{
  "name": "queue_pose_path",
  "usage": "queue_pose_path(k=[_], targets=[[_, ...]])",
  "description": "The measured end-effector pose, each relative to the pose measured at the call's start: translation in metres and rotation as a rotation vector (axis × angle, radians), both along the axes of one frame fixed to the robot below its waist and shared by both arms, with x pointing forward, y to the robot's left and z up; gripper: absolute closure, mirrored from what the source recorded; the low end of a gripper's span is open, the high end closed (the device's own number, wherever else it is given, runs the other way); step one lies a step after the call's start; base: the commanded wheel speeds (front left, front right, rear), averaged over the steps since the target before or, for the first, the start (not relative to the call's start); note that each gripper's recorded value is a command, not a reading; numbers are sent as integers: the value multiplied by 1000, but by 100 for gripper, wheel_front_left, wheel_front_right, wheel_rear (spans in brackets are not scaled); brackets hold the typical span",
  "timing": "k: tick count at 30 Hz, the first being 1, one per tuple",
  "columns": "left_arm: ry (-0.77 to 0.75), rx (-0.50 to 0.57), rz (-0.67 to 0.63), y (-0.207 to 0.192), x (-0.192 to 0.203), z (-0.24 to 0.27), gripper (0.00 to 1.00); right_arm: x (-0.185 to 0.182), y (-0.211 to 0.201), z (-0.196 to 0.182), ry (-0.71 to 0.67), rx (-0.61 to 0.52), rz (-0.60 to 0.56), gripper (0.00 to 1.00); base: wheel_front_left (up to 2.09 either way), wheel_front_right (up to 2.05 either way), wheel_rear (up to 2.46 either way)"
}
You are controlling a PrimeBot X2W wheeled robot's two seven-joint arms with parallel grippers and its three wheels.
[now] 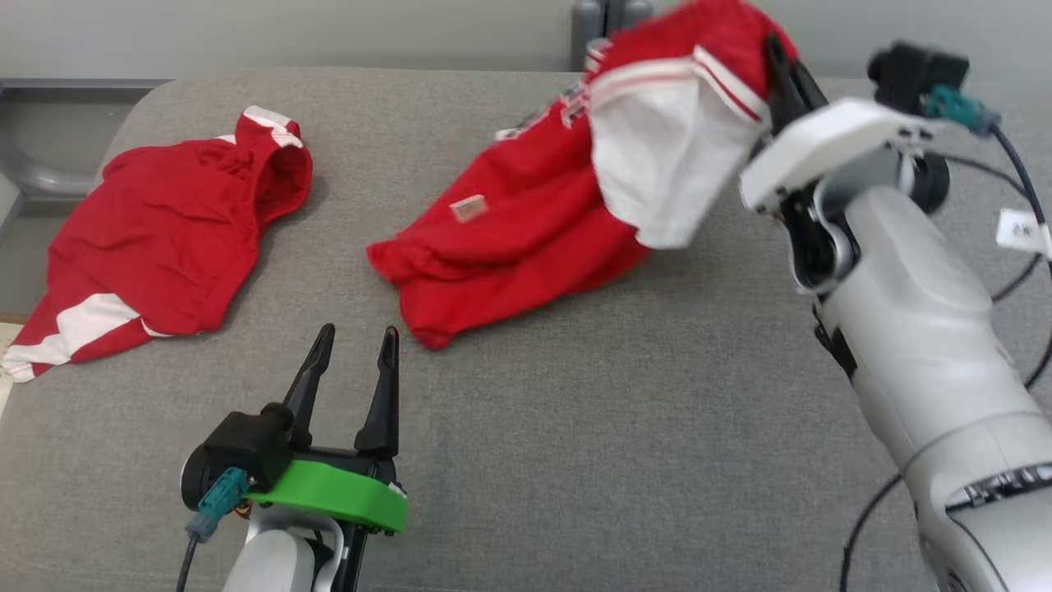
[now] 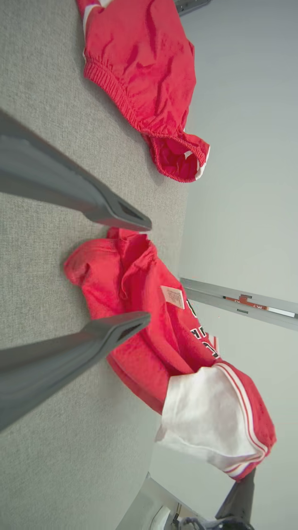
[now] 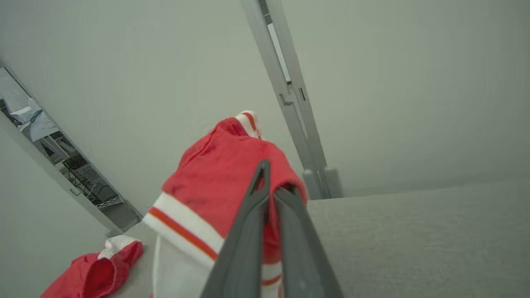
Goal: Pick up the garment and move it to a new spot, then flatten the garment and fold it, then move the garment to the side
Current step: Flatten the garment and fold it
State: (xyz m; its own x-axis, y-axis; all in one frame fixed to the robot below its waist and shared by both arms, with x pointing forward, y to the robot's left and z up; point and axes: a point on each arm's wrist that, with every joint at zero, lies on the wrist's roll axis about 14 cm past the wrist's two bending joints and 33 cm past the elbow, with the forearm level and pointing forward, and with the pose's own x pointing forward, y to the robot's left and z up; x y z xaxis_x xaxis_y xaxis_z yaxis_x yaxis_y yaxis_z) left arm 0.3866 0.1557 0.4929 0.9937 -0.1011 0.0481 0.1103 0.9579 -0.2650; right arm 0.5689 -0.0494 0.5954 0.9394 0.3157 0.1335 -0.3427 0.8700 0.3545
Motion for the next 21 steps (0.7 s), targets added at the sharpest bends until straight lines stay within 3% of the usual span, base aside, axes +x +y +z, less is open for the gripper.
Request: queue_pose_path(k=[3, 8, 9, 10, 13, 18, 21], targets=[[4, -1, -26, -9, 5, -2, 0, -9, -59, -58, 129, -29, -132, 100, 0, 0, 0], [1, 1, -63, -21, 14, -3, 0, -40, -114, -121, 269, -48, -259, 100, 0, 0, 0], [3, 1, -70, -23, 16, -3, 0, -49, -122, -135, 305, -54, -278, 76, 0, 0, 0], [4, 0, -77, -26, 16, -4, 0, -58, -128, -147, 338, -71, -289, 0, 0, 0, 0], [5, -1, -91, -31, 18, -5, 0, -77, -149, -170, 394, -155, -313, 0, 0, 0, 0], [-2, -2, -101, -34, 17, -2, 0, -89, -179, -169, 380, -291, -338, 0, 0, 0, 0], [-10, -3, -104, -35, 16, 1, 0, -89, -167, -159, 347, -280, -324, 0, 0, 0, 0]])
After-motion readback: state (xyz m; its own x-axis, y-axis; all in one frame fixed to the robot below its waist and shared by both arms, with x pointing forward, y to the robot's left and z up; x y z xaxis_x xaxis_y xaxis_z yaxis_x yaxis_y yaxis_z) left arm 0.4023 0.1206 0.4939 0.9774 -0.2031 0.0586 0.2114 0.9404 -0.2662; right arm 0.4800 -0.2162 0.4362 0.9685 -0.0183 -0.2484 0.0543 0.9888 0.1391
